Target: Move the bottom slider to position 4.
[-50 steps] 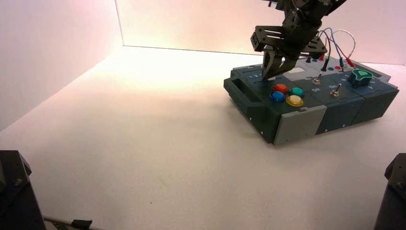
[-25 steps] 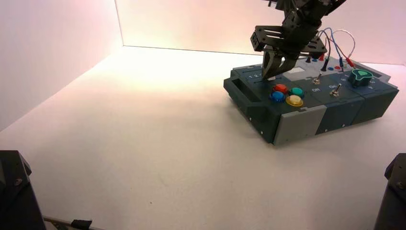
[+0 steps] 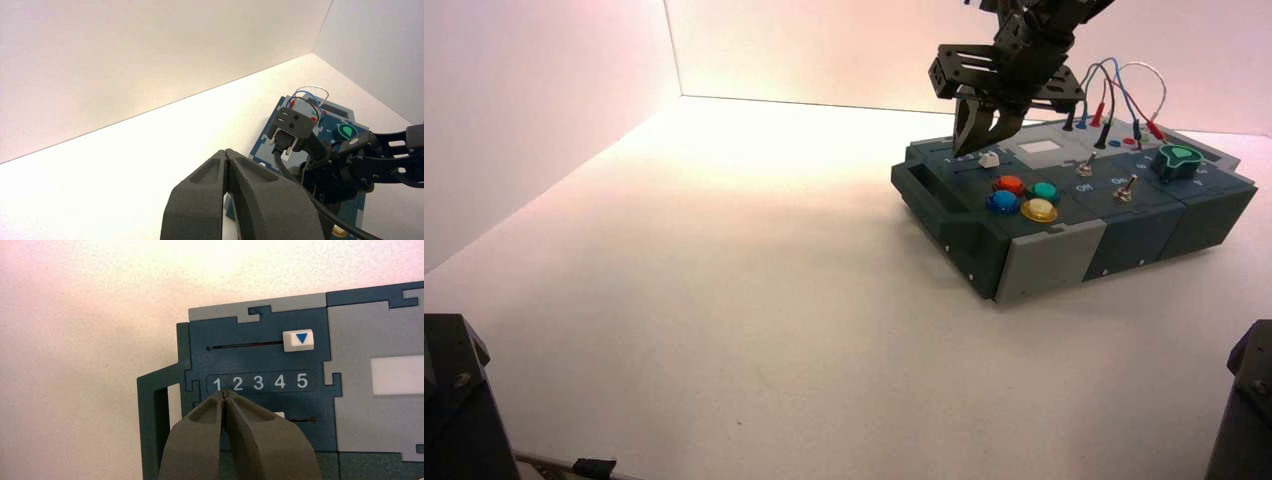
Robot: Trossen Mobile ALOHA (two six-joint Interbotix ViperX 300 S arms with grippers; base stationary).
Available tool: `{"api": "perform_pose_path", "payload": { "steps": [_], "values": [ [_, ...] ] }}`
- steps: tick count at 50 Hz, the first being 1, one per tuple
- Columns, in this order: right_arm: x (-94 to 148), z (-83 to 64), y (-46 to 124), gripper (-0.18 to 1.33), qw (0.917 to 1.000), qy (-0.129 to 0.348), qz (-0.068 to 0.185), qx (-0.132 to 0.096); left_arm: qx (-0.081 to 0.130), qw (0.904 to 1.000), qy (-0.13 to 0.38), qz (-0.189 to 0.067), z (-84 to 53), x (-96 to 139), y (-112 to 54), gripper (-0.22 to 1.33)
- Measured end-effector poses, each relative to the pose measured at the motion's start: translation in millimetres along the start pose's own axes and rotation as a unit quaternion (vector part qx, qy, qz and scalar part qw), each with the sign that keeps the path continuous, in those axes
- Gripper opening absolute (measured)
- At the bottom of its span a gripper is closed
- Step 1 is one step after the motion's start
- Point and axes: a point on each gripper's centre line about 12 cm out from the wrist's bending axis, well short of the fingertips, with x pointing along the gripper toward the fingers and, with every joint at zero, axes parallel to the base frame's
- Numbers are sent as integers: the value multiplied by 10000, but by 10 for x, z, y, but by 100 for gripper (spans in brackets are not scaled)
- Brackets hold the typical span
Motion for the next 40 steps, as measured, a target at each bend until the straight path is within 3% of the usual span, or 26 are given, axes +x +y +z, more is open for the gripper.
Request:
{"api": "perform_pose_path", "payload": {
  "steps": [40],
  "values": [
    [-187,145,32,-14,9987,-503,35,-109,-10,10000,-1,21,1,0,17,-16]
  ]
}}
